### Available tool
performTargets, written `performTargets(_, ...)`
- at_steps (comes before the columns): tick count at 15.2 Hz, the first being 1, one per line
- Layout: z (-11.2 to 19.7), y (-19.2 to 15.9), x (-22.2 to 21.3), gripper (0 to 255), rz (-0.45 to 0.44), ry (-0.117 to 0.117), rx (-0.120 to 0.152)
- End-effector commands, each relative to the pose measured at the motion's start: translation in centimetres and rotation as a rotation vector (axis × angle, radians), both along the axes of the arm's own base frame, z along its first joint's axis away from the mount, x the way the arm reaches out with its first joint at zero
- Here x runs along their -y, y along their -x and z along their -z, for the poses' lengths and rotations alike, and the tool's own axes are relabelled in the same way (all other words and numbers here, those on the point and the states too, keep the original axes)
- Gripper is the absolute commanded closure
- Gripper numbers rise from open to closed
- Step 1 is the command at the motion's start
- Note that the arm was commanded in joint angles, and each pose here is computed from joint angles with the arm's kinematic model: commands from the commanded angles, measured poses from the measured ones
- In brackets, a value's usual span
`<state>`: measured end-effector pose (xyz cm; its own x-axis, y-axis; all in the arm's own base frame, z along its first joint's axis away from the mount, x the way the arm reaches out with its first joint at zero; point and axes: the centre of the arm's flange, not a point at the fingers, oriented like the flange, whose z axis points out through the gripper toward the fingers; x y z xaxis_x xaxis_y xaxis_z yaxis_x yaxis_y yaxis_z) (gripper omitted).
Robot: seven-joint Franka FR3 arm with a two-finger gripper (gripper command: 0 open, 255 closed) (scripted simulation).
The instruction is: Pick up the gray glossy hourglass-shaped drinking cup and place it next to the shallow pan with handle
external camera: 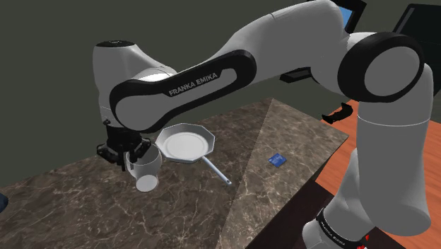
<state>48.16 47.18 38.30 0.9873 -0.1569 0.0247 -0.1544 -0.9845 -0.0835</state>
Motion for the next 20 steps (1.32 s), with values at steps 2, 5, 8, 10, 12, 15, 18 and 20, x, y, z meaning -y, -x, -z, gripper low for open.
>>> performTargets(2, 0.0, 0.0, 0.0, 255, 0.000, 0.000, 0.001)
performTargets(5, 0.0, 0.0, 0.0, 0, 0.000, 0.000, 0.001)
performTargets(8, 0.0, 0.0, 0.0, 0, 0.000, 0.000, 0.001)
performTargets(10, -2.6, 0.1, 0.2, 0, 0.000, 0.000, 0.001)
performTargets(12, -5.0, 0.2, 0.4, 0, 0.000, 0.000, 0.001)
performTargets(15, -5.0, 0.2, 0.4, 0, 0.000, 0.000, 0.001)
performTargets(18, -5.0, 0.2, 0.4, 0, 0.000, 0.000, 0.001)
performTargets(20, -5.0, 0.2, 0.4, 0, 0.000, -0.001, 0.001)
